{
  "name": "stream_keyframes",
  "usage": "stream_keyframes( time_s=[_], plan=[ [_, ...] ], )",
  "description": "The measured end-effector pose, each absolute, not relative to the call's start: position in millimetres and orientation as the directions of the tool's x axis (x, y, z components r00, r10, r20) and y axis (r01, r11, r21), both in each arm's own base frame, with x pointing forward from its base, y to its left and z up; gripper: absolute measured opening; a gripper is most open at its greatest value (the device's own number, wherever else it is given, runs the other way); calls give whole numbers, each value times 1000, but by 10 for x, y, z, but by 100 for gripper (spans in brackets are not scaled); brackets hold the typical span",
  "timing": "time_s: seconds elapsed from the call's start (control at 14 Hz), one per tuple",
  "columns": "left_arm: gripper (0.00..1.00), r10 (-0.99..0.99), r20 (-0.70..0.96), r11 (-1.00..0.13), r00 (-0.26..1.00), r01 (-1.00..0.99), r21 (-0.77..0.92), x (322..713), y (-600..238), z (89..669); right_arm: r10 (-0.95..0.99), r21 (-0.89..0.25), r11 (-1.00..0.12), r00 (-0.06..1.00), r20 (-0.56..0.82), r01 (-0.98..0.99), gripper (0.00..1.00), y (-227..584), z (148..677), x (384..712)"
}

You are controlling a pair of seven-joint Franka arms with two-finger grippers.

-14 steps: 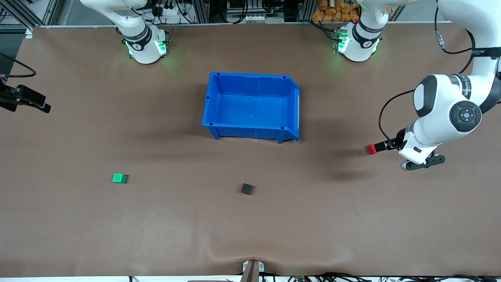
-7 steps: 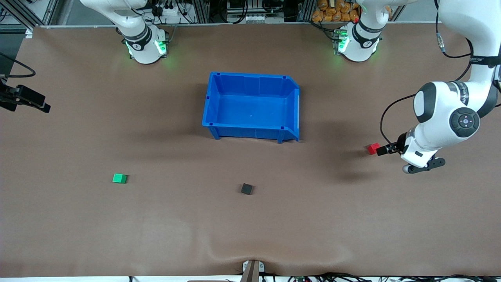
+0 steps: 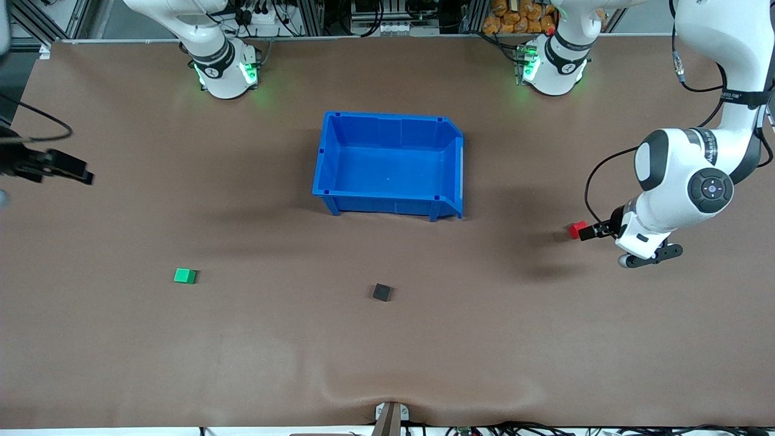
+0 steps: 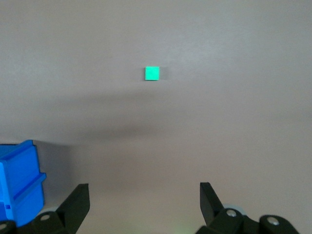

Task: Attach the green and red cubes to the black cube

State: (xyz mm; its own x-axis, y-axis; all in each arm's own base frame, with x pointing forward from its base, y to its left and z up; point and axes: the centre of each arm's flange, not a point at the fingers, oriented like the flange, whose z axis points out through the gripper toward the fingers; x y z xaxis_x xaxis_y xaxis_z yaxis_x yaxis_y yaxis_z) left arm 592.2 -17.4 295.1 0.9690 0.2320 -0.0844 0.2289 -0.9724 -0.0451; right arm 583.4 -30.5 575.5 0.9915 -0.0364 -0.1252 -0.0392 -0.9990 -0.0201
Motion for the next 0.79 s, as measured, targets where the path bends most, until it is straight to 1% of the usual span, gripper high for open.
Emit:
stream_keyframes(
  time_s=[0.21, 0.43, 0.57, 0.79],
  plan=[
    [100, 236, -85, -971, 968, 233, -43, 5937, -146, 2818, 2, -15, -1000, 980, -197, -1, 100, -20, 5295, 6018],
    [100, 238, -91, -971, 967, 235, -42, 5944, -133, 2697, 18, -25, -1000, 958, -285, 12, 100, 119, 4665, 6204],
    [100, 238, -94, -971, 967, 235, -42, 5946, -132, 2650, -1, -45, -999, 963, -268, -13, 100, 52, 4329, 6372],
    [100, 257, -100, -966, 961, 254, -45, 5943, -132, 2603, -15, -51, -998, 977, -214, -27, 100, -81, 3880, 6524]
  ],
)
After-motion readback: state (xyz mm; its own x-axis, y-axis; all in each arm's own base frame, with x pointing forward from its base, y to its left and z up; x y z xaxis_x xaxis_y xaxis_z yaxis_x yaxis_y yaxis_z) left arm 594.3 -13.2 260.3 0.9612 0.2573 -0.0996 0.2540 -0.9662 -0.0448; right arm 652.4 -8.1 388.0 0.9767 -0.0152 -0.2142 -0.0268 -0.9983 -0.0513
